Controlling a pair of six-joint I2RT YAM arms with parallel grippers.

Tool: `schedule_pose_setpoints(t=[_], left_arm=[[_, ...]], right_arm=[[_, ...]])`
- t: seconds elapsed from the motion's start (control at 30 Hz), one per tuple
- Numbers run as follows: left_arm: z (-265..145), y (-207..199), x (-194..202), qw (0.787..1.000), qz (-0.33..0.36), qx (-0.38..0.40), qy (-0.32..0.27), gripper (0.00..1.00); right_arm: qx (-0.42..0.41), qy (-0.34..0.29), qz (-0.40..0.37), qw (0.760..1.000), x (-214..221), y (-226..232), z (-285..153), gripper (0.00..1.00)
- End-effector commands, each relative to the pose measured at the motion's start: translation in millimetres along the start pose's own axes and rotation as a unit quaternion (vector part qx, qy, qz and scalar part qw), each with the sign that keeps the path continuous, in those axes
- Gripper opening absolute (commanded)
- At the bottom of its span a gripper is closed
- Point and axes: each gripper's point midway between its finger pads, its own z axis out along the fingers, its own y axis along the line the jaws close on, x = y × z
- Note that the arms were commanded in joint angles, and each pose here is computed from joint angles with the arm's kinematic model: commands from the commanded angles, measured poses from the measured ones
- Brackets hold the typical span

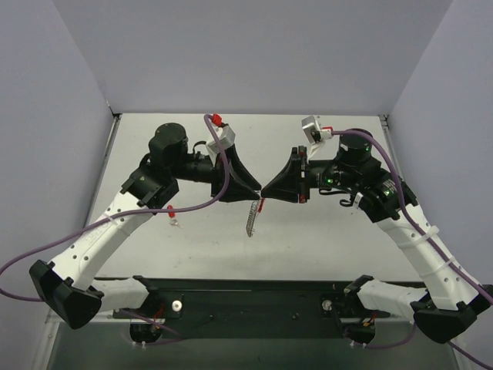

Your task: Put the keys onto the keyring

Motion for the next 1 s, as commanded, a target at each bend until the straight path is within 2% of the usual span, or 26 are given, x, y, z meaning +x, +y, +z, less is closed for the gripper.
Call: schedule_pose_setpoints(t=[0.0, 0.03, 0.13, 0.17, 0.2, 0.37, 0.4, 0.43, 0.47, 0.5, 0.53, 0.6, 0.73, 0.8, 0.97], left_arm=[[3.2, -15.9, -18.2, 0.999, 0.033, 0.03, -0.018, 0.41], [3.5, -16.8, -18.9, 0.999, 0.036, 0.032, -0.019, 0.38], [3.9, -17.7, -19.5, 0.999, 0.035, 0.034, -0.018, 0.16], [3.8, -17.9, -20.2, 0.999, 0.035, 0.034, -0.018, 0.03], [4.3, -17.7, -19.1, 0.999, 0.033, 0.034, -0.016, 0.0], [2.6, -17.9, -21.1, 0.999, 0.036, 0.027, -0.017, 0.0], [2.2, -18.7, -23.5, 0.999, 0.041, 0.024, -0.02, 0.0], [1.8, -18.4, -23.8, 0.999, 0.039, 0.02, -0.02, 0.0], [1.3, -17.9, -25.2, 0.999, 0.041, 0.015, -0.022, 0.0], [-0.4, -17.0, -29.8, 0.998, 0.05, 0.002, -0.027, 0.0], [-1.5, -15.4, -28.1, 0.999, 0.045, -0.007, -0.024, 0.0], [-3.8, -13.4, -33.4, 0.998, 0.056, -0.028, -0.029, 0.0], [-6.0, -6.4, -32.7, 0.996, 0.047, -0.081, -0.015, 0.0], [-6.5, 1.5, -32.8, 0.991, 0.056, -0.117, -0.004, 0.0], [-6.8, -2.5, -33.6, 0.989, 0.052, -0.137, 0.02, 0.0]], right_arm=[[-0.016, -0.039, -0.05, 0.998, -26.1, 14.9, -6.9, 0.0], [-0.016, -0.039, -0.05, 0.998, -25.9, 14.5, -6.7, 0.0], [-0.014, -0.039, -0.049, 0.998, -25.9, 12.5, -6.0, 0.0], [-0.013, -0.04, -0.05, 0.998, -26.6, 12.2, -6.2, 0.0], [-0.013, -0.04, -0.051, 0.998, -26.6, 12.3, -6.0, 0.0], [-0.001, -0.048, -0.052, 0.998, -29.9, 9.4, -7.4, 0.0], [0.003, -0.05, -0.053, 0.997, -29.7, 9.0, -8.1, 0.01], [0.018, -0.053, -0.052, 0.997, -30.3, 4.0, -9.1, 0.07], [0.026, -0.056, -0.056, 0.997, -30.7, 2.4, -10.6, 0.15], [0.032, -0.06, -0.059, 0.996, -30.5, 2.5, -13.3, 0.4], [0.05, -0.069, -0.061, 0.995, -33.8, -2.7, -16.7, 0.52], [0.063, -0.079, -0.066, 0.993, -35.5, -2.7, -23.1, 0.71], [0.077, -0.093, -0.068, 0.99, -41.3, -5.0, -29.5, 0.77], [0.072, -0.092, -0.058, 0.991, -42.3, -6.5, -29.5, 0.78], [0.046, -0.082, -0.05, 0.994, -43.3, -4.5, -23.5, 0.76]])
